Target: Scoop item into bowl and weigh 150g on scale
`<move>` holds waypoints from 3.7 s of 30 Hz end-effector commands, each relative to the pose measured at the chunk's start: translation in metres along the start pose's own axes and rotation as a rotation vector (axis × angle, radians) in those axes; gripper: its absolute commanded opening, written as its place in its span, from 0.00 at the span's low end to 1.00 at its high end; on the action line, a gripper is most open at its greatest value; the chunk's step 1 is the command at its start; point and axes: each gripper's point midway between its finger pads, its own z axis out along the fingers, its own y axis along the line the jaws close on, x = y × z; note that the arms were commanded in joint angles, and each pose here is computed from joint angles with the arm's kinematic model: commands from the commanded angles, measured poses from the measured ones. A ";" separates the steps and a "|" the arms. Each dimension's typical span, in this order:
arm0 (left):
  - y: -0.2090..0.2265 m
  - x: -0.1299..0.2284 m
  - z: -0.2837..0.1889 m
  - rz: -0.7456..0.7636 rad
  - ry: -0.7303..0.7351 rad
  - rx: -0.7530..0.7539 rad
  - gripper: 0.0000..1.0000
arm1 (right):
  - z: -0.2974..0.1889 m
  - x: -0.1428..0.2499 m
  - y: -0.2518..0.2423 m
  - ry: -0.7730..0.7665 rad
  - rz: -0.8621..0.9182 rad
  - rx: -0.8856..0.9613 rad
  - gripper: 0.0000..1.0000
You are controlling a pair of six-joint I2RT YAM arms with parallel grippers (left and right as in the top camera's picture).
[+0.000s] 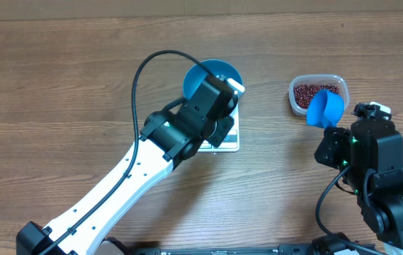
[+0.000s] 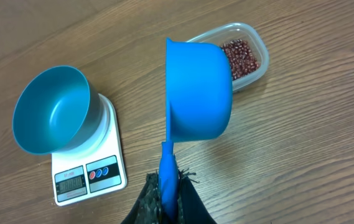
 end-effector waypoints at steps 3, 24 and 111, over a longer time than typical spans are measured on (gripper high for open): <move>0.023 0.042 -0.008 -0.194 0.175 -0.055 0.04 | -0.008 -0.008 0.006 -0.022 -0.003 -0.029 0.04; 0.018 0.060 -0.029 -0.205 0.287 -0.023 1.00 | -0.008 0.003 -0.001 0.021 -0.012 -0.003 0.04; 0.018 0.060 -0.029 -0.204 0.288 -0.023 1.00 | 0.194 -0.055 -0.027 0.533 -0.457 0.479 0.04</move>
